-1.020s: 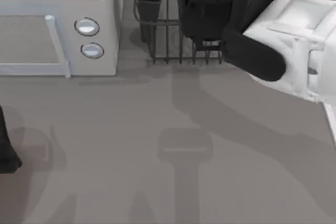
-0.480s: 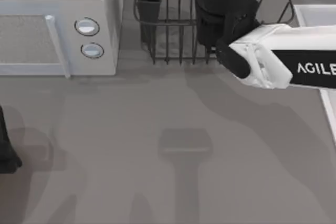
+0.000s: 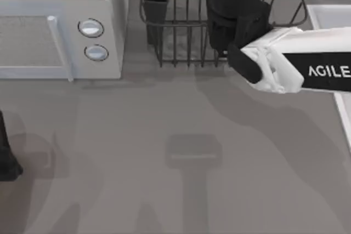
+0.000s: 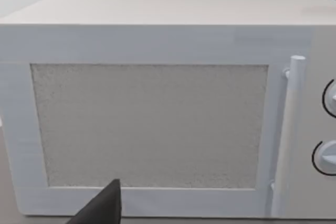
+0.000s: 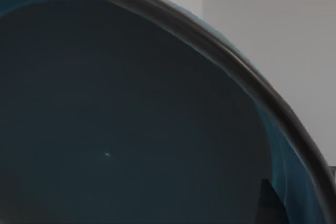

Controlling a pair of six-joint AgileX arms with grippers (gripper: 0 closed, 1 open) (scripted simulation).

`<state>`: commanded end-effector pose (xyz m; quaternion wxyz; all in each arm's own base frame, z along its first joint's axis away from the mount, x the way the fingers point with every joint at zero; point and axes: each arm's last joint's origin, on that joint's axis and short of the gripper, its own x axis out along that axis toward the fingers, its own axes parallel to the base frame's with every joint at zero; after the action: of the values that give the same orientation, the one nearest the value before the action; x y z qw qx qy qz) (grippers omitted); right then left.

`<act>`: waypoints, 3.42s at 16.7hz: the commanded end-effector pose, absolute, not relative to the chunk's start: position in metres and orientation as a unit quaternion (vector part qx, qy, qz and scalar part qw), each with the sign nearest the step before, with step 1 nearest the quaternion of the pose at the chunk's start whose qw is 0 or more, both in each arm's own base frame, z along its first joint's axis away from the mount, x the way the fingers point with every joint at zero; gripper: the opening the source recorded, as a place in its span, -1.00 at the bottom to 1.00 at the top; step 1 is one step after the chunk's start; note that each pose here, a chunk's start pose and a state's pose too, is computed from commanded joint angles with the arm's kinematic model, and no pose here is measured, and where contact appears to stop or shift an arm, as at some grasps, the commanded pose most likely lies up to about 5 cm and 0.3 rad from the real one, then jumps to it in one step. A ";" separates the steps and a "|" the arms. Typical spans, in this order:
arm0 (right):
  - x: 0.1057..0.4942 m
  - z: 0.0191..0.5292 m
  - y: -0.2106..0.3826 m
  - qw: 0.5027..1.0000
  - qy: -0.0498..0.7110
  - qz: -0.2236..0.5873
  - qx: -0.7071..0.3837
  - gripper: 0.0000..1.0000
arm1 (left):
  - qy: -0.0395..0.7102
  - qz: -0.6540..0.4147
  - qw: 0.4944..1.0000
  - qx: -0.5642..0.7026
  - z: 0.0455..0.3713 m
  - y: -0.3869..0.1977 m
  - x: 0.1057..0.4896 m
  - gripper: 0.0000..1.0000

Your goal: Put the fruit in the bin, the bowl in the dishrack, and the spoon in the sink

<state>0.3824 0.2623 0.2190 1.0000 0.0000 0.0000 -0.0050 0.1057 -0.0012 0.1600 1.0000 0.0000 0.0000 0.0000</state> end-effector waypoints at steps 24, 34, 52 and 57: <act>0.376 0.229 0.251 1.000 0.002 0.001 -0.001 1.00 | 0.000 0.000 1.000 0.000 0.160 -0.001 0.106 1.00; 0.269 0.299 0.104 1.000 0.005 0.011 -0.006 1.00 | 0.000 0.000 1.000 0.000 0.160 -0.001 0.106 1.00; 0.106 0.160 -0.001 1.000 0.000 0.000 0.000 1.00 | 0.000 0.000 1.000 0.000 0.160 -0.001 0.106 1.00; 0.106 0.164 -0.002 1.000 0.020 -0.004 -0.011 1.00 | 0.000 0.000 1.000 0.000 0.160 -0.001 0.106 1.00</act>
<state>0.1062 -0.0018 0.1644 0.9997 -0.0108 0.0197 -0.0035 0.1057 -0.0012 0.1600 1.0000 0.0000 0.0000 0.0000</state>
